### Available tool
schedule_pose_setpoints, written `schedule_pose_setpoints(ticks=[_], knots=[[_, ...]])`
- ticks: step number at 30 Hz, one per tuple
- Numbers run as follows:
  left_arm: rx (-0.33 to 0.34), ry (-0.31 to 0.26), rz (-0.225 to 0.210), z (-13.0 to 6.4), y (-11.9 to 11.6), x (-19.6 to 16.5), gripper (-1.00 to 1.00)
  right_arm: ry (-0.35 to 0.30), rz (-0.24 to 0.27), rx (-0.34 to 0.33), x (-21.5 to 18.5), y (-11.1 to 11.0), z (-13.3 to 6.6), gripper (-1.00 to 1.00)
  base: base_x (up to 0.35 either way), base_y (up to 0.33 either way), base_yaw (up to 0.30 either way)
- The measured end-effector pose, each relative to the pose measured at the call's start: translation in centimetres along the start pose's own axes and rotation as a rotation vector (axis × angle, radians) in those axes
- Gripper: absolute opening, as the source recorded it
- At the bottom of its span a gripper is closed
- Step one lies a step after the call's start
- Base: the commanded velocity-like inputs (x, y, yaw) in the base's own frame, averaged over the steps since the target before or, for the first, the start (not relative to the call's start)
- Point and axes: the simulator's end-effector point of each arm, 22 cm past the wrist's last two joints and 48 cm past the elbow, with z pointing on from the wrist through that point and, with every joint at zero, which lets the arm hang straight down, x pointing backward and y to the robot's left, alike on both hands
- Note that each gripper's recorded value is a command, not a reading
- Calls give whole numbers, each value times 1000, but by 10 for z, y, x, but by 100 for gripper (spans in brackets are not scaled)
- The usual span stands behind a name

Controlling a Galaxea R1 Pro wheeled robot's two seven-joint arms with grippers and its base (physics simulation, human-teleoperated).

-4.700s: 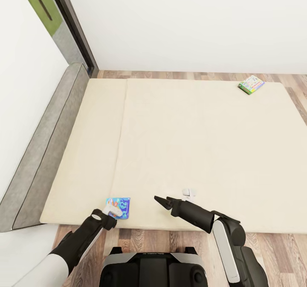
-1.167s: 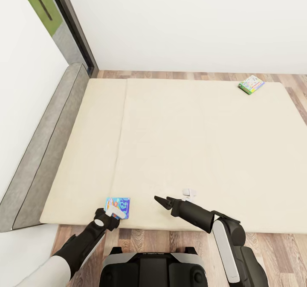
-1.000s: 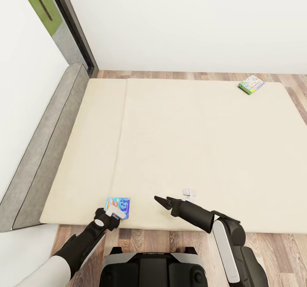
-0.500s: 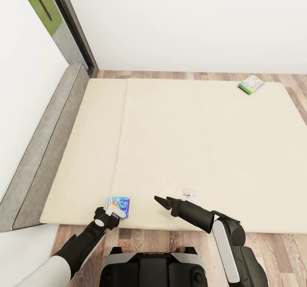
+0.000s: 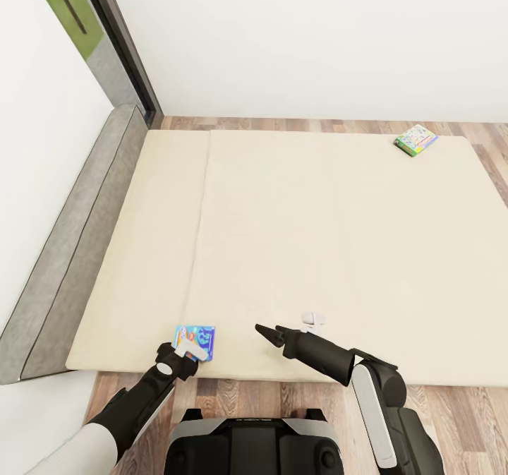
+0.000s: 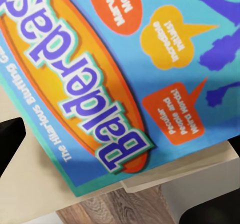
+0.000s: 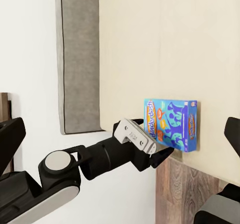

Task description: Put all the toys in the child's room - the three board games (two on the bed and one on the table), the two jigsaw puzzles on the table, and the tennis ball on the table - inside the toy box on the table in the child's room.

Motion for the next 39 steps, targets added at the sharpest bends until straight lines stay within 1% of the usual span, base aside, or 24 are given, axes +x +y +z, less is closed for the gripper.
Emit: schedule_pose_setpoints(ticks=[9,17,29,39], knots=[[0,-1,0,0,0,0,100,1,0,-1,0,0,0,100,0,-11,0],[0,-1,-1,0,0,0,100,1,0,-1,0,1,0,100,0,-156,0],[-1,-1,-1,0,0,-1,100,0,0,0,0,0,0,100,0,-16,0],[0,-1,-1,0,-1,-1,100,0,0,0,0,0,0,100,0,-145,0]])
